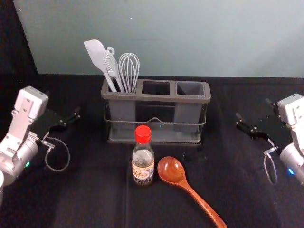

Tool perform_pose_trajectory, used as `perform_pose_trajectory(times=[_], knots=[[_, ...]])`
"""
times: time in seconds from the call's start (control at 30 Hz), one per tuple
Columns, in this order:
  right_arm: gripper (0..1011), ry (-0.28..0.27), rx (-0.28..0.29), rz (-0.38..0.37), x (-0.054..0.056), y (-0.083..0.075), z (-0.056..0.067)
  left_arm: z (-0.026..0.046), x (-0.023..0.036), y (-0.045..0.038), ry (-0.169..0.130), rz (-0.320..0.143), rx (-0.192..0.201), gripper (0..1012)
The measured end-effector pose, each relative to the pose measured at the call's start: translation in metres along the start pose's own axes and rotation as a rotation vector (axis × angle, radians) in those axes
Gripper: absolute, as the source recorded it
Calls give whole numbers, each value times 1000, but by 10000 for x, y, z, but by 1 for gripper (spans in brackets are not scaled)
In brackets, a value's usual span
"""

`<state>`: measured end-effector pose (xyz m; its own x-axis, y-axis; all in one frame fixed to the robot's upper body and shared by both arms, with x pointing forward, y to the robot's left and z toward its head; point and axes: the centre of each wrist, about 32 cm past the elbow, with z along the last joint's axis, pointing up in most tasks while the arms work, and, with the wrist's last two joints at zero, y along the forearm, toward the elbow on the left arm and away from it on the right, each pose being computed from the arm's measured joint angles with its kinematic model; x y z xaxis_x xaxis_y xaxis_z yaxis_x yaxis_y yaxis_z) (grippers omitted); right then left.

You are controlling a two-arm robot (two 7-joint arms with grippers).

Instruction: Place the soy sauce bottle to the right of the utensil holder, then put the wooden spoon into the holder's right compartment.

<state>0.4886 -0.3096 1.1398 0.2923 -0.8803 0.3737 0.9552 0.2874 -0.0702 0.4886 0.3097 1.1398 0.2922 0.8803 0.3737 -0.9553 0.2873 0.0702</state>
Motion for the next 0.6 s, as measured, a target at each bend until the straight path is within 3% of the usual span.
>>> perform_pose_trajectory(times=[0.6], knots=[[1002,0,0,0,0,0,0,0,0,0,0,0,0,1005]])
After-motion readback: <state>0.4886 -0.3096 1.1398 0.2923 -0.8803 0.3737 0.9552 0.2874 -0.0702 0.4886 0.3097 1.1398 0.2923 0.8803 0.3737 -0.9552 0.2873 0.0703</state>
